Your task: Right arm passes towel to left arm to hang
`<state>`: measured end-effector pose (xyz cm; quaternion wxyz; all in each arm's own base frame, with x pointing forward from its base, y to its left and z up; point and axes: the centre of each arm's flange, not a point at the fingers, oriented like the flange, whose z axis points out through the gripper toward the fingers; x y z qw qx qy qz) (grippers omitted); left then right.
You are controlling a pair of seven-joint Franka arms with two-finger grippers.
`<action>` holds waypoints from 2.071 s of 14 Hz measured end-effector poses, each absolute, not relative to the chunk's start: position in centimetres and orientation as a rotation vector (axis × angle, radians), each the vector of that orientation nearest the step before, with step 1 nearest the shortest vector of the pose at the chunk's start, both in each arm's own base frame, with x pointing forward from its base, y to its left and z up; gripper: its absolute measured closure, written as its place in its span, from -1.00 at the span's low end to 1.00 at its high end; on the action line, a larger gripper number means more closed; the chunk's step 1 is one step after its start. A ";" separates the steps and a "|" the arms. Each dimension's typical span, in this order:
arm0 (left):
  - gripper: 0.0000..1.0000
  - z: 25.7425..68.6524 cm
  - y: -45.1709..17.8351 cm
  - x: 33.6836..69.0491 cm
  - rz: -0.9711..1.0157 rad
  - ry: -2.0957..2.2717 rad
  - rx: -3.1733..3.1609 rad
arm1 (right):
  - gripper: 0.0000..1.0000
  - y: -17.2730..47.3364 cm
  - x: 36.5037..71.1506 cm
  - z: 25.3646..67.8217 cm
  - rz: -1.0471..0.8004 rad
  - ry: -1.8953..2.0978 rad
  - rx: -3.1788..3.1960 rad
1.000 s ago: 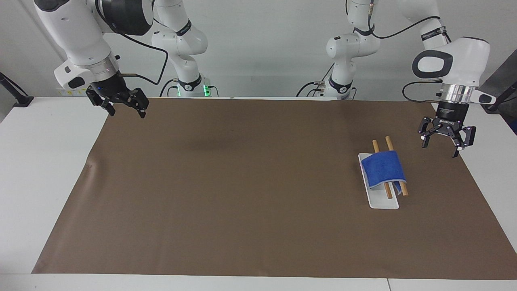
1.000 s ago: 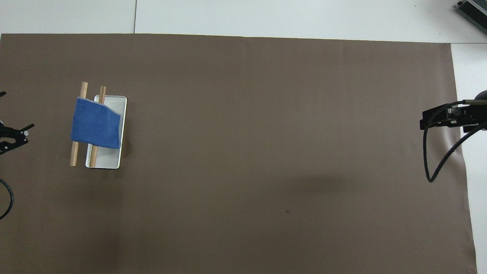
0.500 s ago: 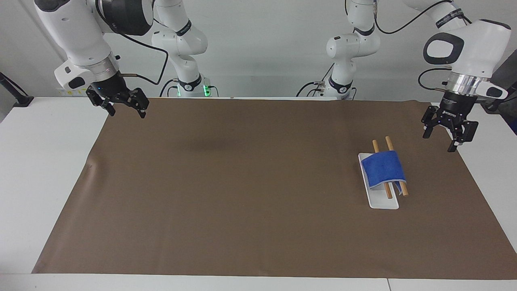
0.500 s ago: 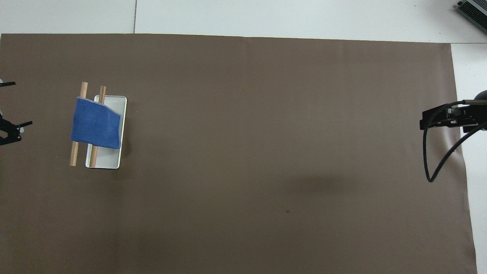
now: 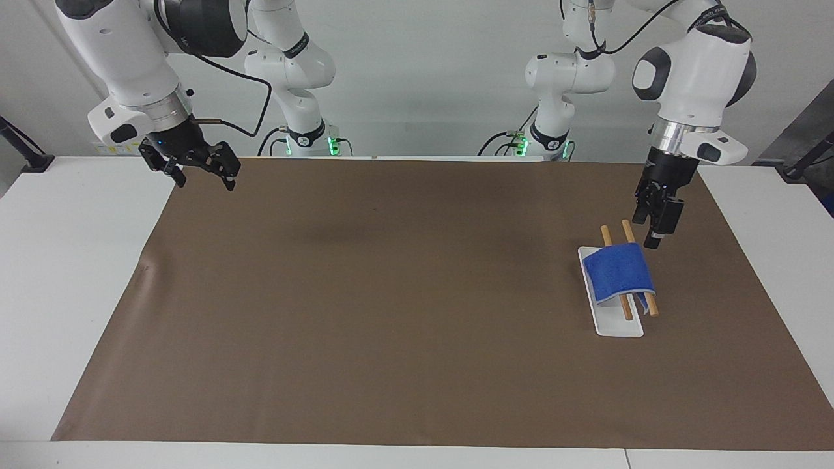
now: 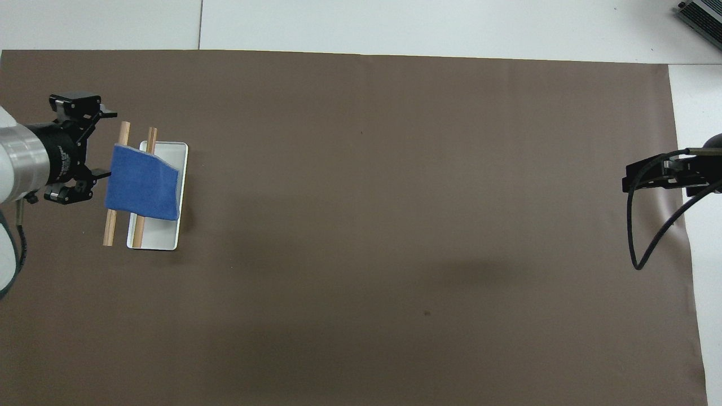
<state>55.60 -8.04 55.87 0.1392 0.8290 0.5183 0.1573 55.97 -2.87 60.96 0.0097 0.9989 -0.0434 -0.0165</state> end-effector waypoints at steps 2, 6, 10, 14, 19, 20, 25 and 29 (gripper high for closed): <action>-1.00 55.9 -9.1 55.4 0.490 1.207 2.599 | -1.00 -2.9 56.0 61.0 -0.051 -0.136 3.119; -1.00 56.7 -8.4 55.7 0.566 0.539 2.903 | -1.00 -2.9 56.0 61.0 -0.052 -0.136 3.119; -1.00 58.2 -7.6 56.5 0.541 0.068 3.032 | -1.00 -2.9 56.0 61.0 -0.052 -0.136 3.119; -1.00 61.8 -6.3 56.5 0.456 -0.129 3.079 | -1.00 -2.9 56.0 61.0 -0.052 -0.135 3.119; -1.00 66.7 -5.2 55.6 0.362 -0.174 3.116 | -1.00 -2.9 56.0 61.0 -0.052 -0.135 3.119; -1.00 67.3 -5.1 55.4 0.331 -0.176 3.121 | -1.00 -2.9 56.0 61.0 -0.052 -0.135 3.119; -1.00 66.8 -4.4 54.3 0.034 -0.158 3.133 | -1.00 -2.9 56.0 61.0 -0.052 -0.135 3.119; -1.00 66.3 -3.5 53.1 -0.139 -0.177 3.130 | -1.00 -2.9 56.0 60.9 -0.052 -0.135 3.119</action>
